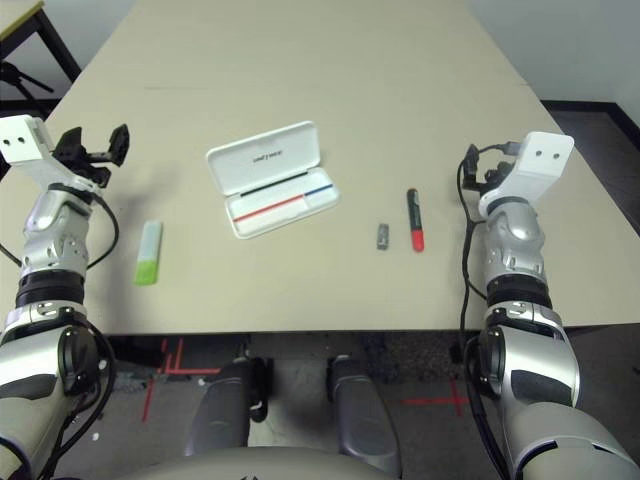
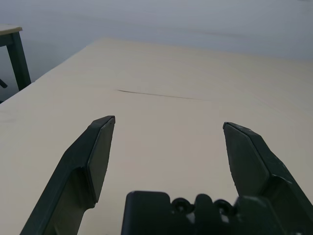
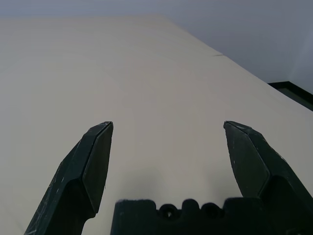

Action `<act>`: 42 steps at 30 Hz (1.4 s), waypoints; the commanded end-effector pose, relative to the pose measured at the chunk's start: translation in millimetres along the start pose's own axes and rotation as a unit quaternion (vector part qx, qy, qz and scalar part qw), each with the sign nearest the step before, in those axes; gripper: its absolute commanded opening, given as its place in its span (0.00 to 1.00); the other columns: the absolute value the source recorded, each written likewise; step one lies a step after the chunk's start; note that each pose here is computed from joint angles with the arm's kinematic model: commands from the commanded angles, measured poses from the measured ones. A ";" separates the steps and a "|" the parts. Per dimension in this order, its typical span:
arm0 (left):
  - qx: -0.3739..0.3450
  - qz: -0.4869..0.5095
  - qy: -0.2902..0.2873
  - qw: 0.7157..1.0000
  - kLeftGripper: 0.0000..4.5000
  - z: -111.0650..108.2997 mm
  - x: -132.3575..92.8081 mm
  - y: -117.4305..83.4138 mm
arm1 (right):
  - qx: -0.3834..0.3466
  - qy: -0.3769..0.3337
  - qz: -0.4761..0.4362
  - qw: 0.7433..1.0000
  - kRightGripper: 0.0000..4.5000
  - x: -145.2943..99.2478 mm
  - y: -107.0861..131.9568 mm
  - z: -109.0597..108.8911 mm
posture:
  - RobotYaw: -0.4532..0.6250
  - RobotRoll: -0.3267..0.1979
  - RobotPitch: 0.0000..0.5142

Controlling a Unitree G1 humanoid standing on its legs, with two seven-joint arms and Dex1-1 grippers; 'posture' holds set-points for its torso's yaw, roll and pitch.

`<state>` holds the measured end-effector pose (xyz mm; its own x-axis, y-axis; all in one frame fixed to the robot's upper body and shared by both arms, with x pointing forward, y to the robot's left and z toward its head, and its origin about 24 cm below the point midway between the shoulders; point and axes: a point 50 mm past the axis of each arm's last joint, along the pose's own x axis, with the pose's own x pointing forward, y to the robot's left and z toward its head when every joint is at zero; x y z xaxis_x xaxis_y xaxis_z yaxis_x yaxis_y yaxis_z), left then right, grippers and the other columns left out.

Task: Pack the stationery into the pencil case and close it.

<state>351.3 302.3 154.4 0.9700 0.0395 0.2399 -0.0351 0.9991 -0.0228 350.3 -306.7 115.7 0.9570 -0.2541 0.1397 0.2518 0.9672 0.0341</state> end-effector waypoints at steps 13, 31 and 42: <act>-0.006 -0.015 0.009 1.000 0.99 -5.3 -0.4 -6.1 | -0.006 -0.006 -0.007 1.000 1.00 -2.7 -5.2 0.8 | 0.30 0.62 0.30; 0.004 -0.042 0.015 0.999 0.99 5.1 -9.3 4.8 | -0.035 0.000 0.126 0.991 1.00 5.9 21.0 16.4 | 0.34 0.62 0.32; 0.019 -0.216 0.061 0.974 0.99 28.0 -35.1 -15.0 | -0.070 0.049 0.303 0.949 1.00 2.6 41.9 28.9 | 0.37 0.62 0.32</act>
<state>315.6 293.2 169.1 0.9428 -0.3050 0.1344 0.2971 0.9518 0.0759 360.5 -268.9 142.5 0.9558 0.2932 0.0223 -0.2871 0.9469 -0.1449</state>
